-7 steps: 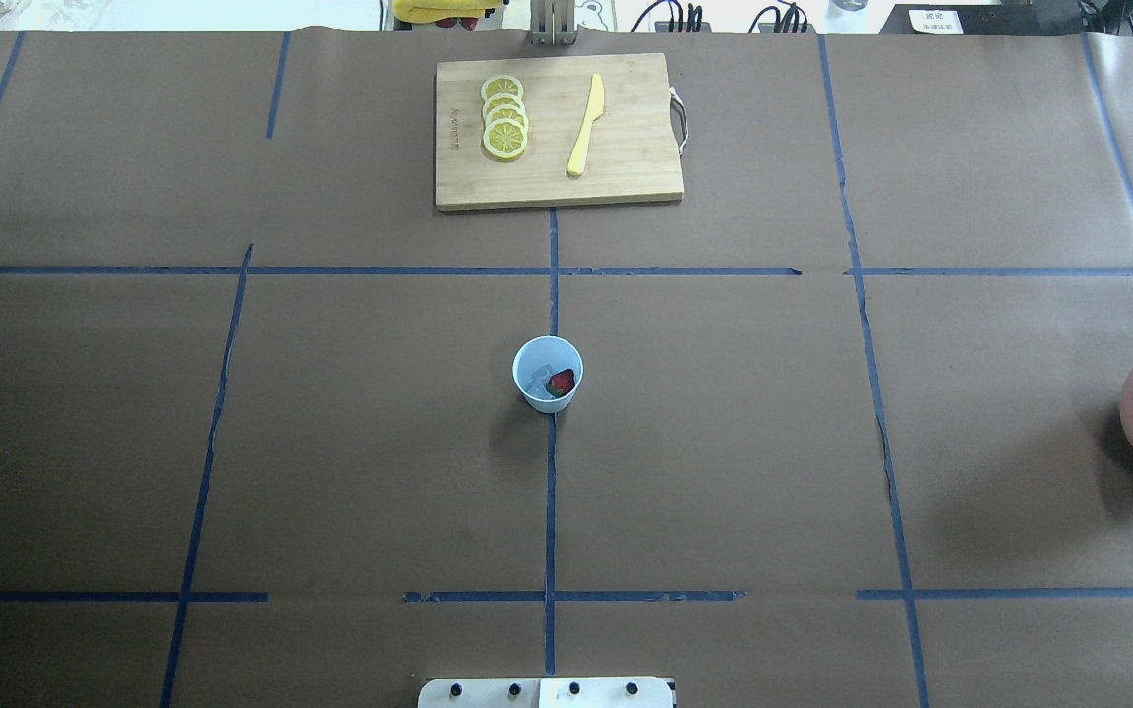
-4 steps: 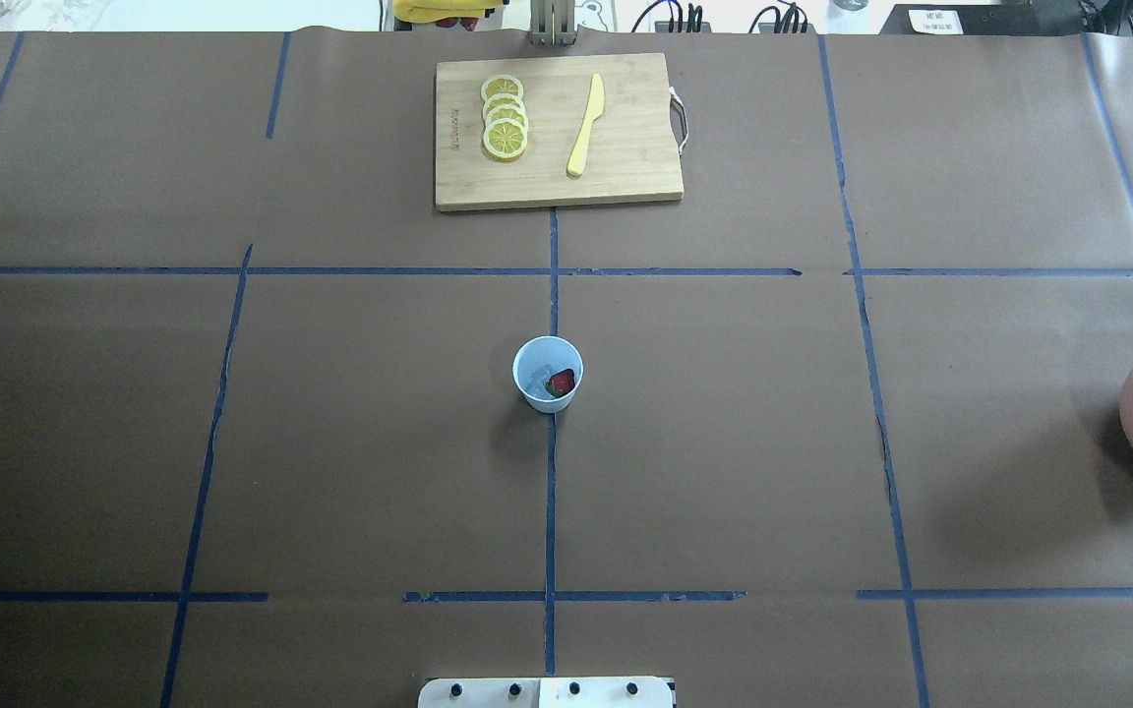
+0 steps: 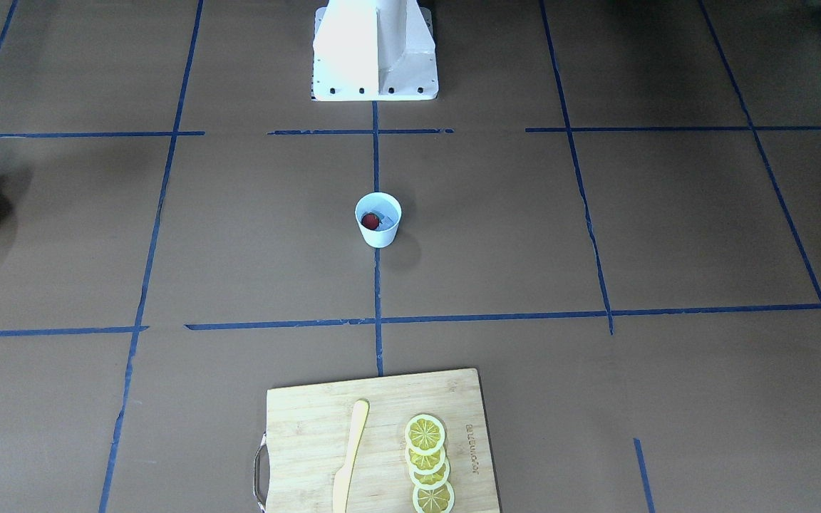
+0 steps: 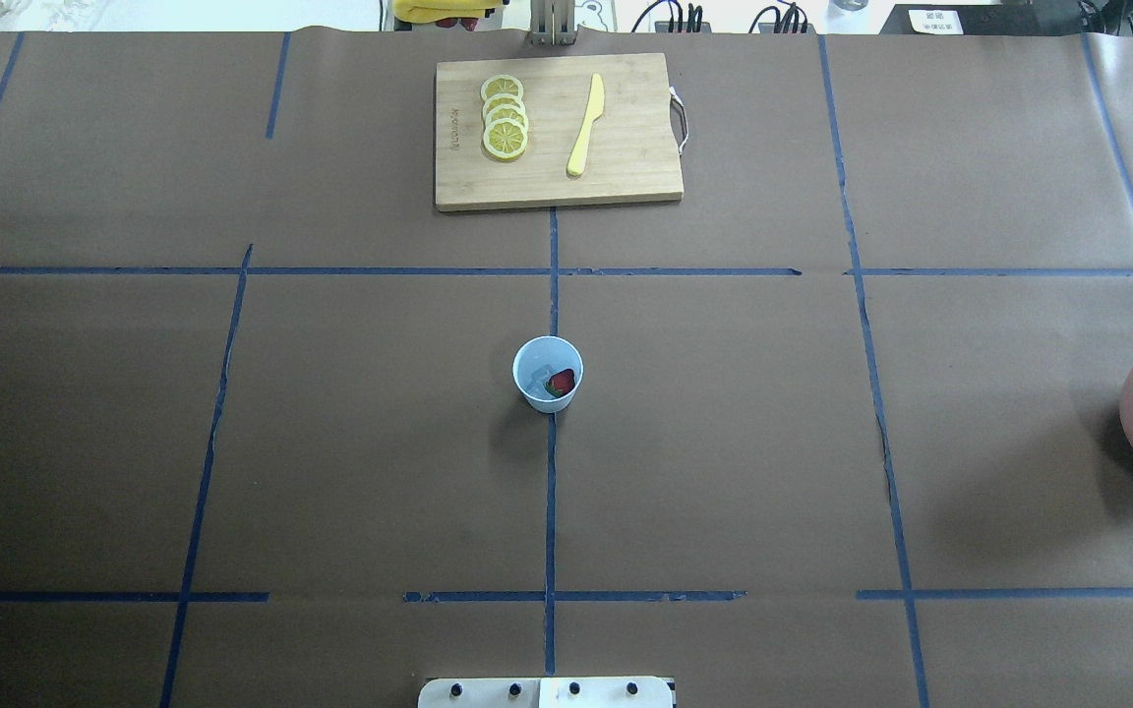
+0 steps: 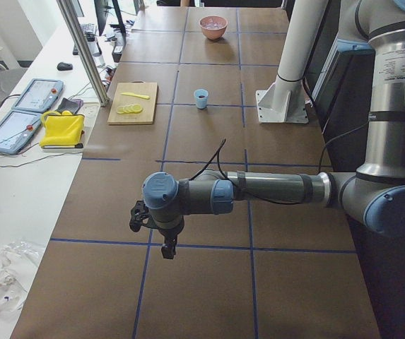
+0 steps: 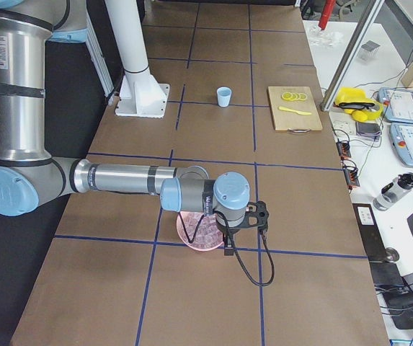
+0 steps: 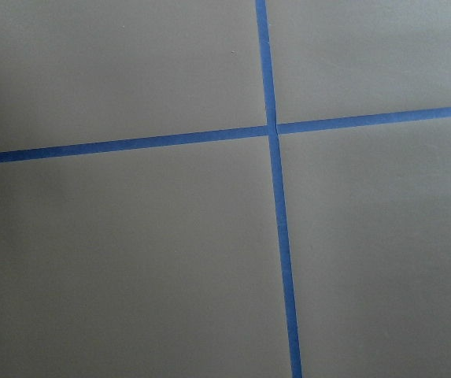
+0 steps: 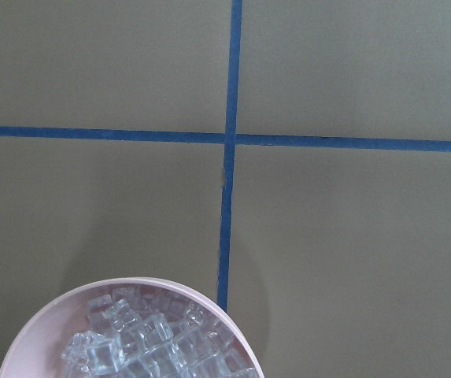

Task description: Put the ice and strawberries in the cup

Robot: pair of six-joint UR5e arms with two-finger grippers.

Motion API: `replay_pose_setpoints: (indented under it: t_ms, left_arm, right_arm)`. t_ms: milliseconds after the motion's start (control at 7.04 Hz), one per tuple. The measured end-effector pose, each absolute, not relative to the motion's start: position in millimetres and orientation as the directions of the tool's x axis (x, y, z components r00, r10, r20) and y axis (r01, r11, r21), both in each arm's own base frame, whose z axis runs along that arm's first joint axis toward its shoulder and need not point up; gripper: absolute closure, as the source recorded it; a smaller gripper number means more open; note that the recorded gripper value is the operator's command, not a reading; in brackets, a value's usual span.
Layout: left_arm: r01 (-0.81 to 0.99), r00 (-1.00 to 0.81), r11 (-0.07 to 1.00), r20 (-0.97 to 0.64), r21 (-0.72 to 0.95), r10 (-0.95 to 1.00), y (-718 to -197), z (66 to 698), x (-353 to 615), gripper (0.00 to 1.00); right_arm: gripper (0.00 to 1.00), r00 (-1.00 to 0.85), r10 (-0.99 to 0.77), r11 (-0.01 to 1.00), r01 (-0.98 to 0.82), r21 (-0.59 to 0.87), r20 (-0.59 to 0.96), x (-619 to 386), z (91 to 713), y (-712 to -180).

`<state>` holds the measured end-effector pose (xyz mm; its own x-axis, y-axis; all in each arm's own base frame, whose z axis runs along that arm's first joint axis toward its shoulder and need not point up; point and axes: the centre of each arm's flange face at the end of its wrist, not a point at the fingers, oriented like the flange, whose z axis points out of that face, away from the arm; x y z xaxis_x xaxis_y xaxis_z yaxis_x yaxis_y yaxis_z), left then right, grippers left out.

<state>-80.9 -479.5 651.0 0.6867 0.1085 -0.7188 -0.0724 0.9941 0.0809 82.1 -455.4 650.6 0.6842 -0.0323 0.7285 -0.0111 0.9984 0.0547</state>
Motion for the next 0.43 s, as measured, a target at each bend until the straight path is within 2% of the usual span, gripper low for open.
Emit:
replay_pose_setpoints:
  t_ms: [426]
  left_arm:
    - [-0.072, 0.688, 0.994, -0.717, 0.084, 0.111, -481.7, 648.8, -81.1, 0.0]
  right_arm:
    - [0.01, 0.684, -0.032, 0.998, -0.011, 0.055, 0.729, 82.1, 650.6, -455.4]
